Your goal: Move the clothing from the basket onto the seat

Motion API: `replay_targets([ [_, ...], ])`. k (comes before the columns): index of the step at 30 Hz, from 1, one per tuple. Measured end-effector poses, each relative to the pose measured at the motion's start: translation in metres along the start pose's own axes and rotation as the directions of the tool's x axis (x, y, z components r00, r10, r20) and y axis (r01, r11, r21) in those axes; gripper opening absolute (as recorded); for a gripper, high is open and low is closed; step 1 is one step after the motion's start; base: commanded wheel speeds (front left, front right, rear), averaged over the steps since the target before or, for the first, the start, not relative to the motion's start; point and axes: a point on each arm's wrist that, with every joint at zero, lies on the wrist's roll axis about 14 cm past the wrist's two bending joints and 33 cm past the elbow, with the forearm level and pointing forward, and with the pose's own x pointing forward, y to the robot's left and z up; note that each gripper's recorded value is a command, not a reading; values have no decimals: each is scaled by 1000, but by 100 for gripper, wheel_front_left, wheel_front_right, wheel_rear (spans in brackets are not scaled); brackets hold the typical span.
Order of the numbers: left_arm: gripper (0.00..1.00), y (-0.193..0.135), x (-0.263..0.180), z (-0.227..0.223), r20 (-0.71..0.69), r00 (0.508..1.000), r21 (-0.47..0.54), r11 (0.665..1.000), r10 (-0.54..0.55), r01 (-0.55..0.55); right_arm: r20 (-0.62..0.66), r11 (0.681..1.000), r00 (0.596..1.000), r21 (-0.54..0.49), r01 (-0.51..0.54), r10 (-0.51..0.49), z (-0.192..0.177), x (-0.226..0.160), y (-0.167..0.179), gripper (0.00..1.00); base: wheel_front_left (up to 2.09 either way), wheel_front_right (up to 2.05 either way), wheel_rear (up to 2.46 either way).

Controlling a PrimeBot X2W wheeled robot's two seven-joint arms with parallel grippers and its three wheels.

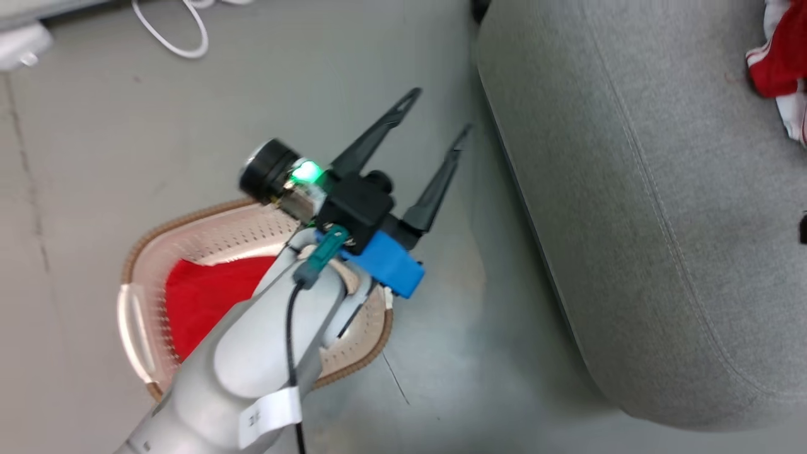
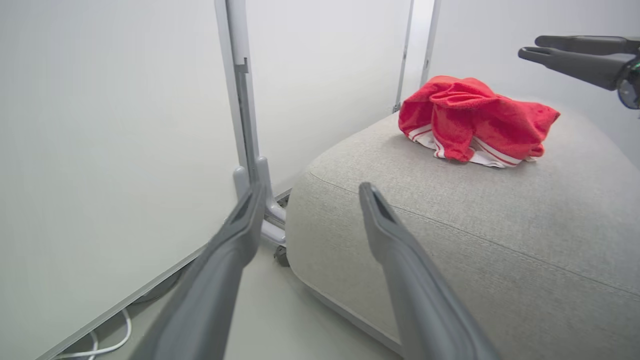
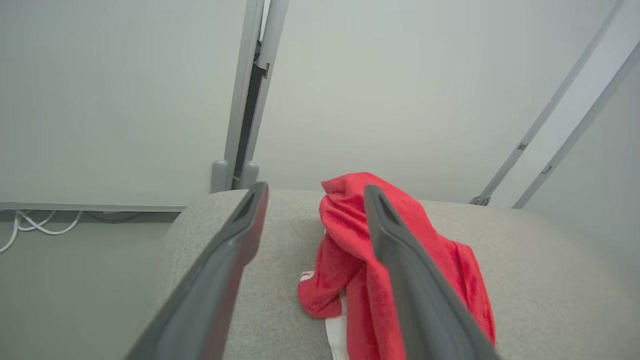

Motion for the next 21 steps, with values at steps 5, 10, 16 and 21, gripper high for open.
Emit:
replay_targets([
  [5,100,26,-30,33,53,988,42,988,146,-149,79,994,991,31,-107,104,28,-8,37,100,0,0,0],
  [10,100,50,-68,58,96,952,74,952,289,-297,141,976,971,67,-206,195,50,-17,75,100,0,0,0],
  [16,100,65,-118,79,130,895,81,895,426,-438,193,948,942,109,-299,275,69,-38,111,100,0,0,0],
  [21,100,72,-162,91,147,844,98,841,516,-532,233,921,918,147,-360,322,84,-59,136,100,0,0,0],
])
